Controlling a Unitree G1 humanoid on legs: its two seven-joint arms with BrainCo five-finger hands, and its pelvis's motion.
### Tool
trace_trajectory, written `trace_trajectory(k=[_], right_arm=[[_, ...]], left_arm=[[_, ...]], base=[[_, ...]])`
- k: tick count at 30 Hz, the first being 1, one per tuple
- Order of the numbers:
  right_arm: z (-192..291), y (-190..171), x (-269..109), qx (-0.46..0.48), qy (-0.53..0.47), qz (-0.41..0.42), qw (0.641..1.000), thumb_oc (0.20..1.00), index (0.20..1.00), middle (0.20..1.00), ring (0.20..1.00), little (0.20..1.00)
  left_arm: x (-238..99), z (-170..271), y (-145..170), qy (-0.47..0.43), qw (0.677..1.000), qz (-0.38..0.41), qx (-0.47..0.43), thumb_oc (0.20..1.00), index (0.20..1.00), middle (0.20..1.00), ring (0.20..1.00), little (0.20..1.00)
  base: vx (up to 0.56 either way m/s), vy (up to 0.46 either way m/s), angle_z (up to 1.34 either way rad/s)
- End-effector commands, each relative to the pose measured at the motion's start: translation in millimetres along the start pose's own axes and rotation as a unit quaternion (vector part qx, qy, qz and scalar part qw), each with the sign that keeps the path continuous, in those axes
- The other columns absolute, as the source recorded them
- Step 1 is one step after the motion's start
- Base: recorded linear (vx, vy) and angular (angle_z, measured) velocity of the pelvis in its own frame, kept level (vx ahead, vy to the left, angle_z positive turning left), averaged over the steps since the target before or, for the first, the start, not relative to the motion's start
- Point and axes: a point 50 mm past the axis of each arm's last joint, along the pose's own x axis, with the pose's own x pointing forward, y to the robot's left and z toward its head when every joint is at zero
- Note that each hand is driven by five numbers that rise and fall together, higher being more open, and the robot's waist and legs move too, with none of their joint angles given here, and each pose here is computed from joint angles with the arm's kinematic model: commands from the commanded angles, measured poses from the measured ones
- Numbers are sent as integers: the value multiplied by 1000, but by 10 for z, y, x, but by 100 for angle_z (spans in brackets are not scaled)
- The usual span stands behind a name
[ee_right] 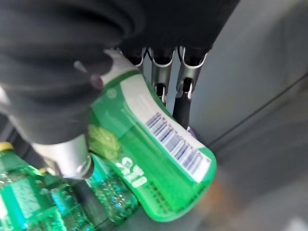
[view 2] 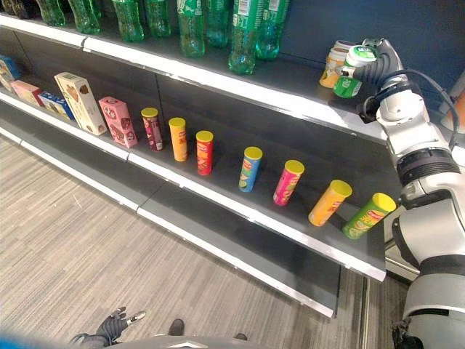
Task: Put the goods on the table back onto the shelves and tidy them up.
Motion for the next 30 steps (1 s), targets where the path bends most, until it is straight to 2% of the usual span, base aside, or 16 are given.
trace_trajectory(k=[1,10,27,28,29,30], right_arm=[[364,-342,109,-14,-46,-62,997,200,200,200,200,200],[266,-196,123,-8,-19,-51,999,200,200,200,200,200],[171,-104,106,-25,-3,-37,999,200,200,200,200,200],[156,-95,106,-25,0,-35,999,225,225,225,225,225],[153,-98,105,-25,1,-37,999,918,918,918,918,918],[157,-102,107,-25,1,-38,999,1000,1000,1000,1000,1000]], left_arm=[[63,296,118,-48,999,13,5,1000,1000,1000,1000,1000],[56,158,70,-19,1000,13,10,1000,1000,1000,1000,1000],[52,256,39,-45,999,1,20,1000,1000,1000,1000,1000],[52,268,32,-48,999,0,19,1000,1000,1000,1000,1000],[52,275,21,-50,999,-2,20,1000,1000,1000,1000,1000],[51,273,14,-50,999,-4,20,1000,1000,1000,1000,1000]], base=[[21,-8,4],[37,-11,6],[2,0,1],[0,0,0],[0,0,0],[0,0,0]])
